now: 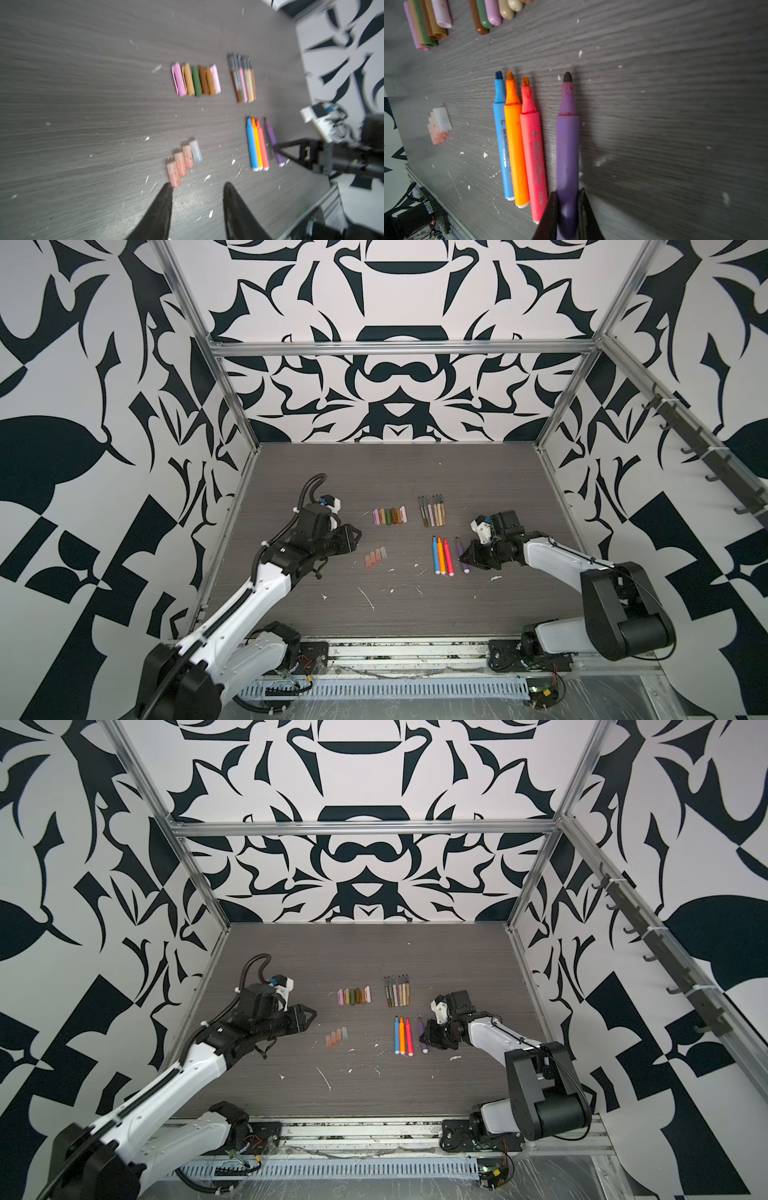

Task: Open the pen caps
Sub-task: 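Lay the purple marker beside the pink one, open right gripper while left withdraws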

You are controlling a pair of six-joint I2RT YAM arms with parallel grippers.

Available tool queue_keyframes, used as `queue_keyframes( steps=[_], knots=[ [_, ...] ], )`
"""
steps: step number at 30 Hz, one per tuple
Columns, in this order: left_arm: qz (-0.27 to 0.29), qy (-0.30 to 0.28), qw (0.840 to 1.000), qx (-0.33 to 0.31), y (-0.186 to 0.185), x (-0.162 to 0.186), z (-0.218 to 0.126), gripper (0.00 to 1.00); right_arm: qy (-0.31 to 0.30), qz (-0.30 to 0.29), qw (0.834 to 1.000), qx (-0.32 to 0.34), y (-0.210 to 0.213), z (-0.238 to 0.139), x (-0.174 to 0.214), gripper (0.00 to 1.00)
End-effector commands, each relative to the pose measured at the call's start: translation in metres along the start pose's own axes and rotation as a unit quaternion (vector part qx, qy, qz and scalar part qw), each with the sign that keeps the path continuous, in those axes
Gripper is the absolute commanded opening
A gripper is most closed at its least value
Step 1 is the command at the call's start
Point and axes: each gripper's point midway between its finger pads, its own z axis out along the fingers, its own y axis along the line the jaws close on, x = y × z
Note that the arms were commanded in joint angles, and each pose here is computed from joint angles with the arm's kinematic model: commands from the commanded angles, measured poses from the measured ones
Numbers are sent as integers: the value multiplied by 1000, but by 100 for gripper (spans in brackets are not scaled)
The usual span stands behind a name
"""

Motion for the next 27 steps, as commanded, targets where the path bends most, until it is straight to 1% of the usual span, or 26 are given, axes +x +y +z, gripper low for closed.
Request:
queue_keyframes(
  steps=[1, 6, 8, 11, 13, 16, 19, 20, 22, 23, 24, 25, 27],
  knots=[
    [-5, -77, 997, -19, 9, -22, -17, 54, -14, -12, 1000, -12, 4, -1, -7, 2],
    [-6, -131, 991, -27, 14, -30, -41, 55, -12, -11, 1000, -18, 4, 0, -7, 5],
    [-9, -160, 987, -31, 17, -34, -51, 58, -10, -13, 1000, -23, 5, 0, -6, 9],
    [-17, -200, 978, -51, 29, -38, -64, 67, -8, -19, 999, -31, 8, 0, -5, 15],
    [-20, -218, 974, -64, 36, -39, -71, 71, -7, -23, 999, -38, 10, 0, -4, 21],
    [-23, -233, 969, -83, 43, -40, -78, 73, -8, -26, 998, -52, 14, -1, -3, 35],
    [-27, -247, 963, -104, 51, -43, -83, 79, -11, -28, 998, -57, 16, -2, -3, 43],
    [-28, -252, 961, -107, 53, -44, -85, 79, -11, -29, 998, -58, 17, -2, -3, 44],
    [-27, -261, 959, -108, 53, -47, -88, 84, -10, -28, 998, -60, 17, -1, -2, 44],
    [-25, -265, 958, -108, 53, -48, -88, 84, -8, -28, 998, -64, 18, -1, -2, 44],
    [-26, -270, 956, -109, 53, -49, -90, 84, -6, -27, 997, -70, 20, 0, -1, 45],
    [-25, -275, 955, -111, 53, -51, -91, 88, -2, -24, 996, -83, 23, 1, -1, 45],
    [-25, -282, 952, -114, 53, -55, -92, 91, 4, -18, 994, -110, 30, 3, 1, 45]
  ],
)
